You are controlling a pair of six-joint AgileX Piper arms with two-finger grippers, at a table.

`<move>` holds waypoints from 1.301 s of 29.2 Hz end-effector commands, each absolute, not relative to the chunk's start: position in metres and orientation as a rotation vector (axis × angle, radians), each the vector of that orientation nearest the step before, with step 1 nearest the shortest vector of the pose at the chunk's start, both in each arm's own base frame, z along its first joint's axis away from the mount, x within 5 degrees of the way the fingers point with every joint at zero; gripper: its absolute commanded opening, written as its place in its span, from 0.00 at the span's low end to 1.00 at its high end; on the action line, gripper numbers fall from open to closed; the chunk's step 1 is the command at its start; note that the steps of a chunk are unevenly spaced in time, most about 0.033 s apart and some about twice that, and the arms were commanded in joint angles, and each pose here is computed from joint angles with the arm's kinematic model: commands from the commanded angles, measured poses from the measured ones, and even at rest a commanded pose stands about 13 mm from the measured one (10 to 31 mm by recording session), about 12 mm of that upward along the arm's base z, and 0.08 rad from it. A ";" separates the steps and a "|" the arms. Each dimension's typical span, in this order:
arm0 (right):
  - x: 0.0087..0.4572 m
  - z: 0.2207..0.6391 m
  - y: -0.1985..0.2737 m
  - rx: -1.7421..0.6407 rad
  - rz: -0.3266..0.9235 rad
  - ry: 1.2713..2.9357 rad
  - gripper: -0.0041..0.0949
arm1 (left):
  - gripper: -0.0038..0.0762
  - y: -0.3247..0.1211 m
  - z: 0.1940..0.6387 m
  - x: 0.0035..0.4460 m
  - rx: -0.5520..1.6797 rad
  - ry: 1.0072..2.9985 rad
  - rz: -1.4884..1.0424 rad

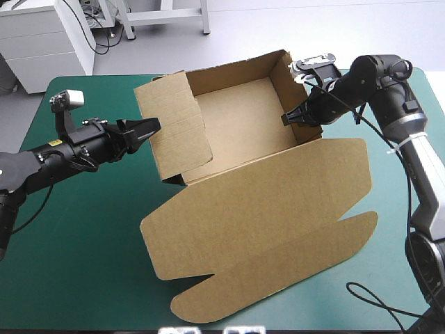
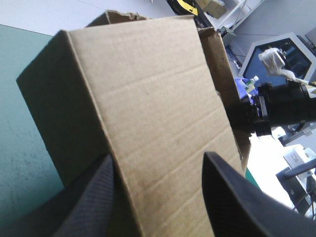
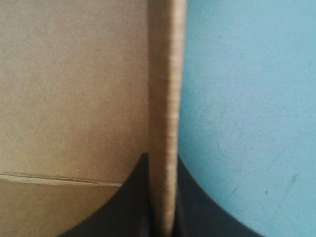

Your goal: Fold the box

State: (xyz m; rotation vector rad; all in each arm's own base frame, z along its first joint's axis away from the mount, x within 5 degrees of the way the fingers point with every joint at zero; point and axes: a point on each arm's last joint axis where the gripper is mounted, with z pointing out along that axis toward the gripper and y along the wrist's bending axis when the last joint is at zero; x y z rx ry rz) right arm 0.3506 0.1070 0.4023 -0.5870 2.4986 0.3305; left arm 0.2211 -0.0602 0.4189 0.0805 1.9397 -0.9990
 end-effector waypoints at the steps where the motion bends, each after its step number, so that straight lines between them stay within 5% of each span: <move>1: 0.338 0.431 0.105 -0.571 0.358 2.383 0.03 | 0.53 -0.061 0.436 0.219 0.031 1.853 -1.060; 27: 0.343 0.437 0.109 -0.542 0.358 2.297 0.03 | 0.53 -0.063 0.421 0.218 -0.058 2.039 -1.008; 38: 0.336 0.441 0.149 -0.626 0.235 2.187 0.03 | 0.53 -0.097 0.405 0.227 -0.059 2.109 -0.851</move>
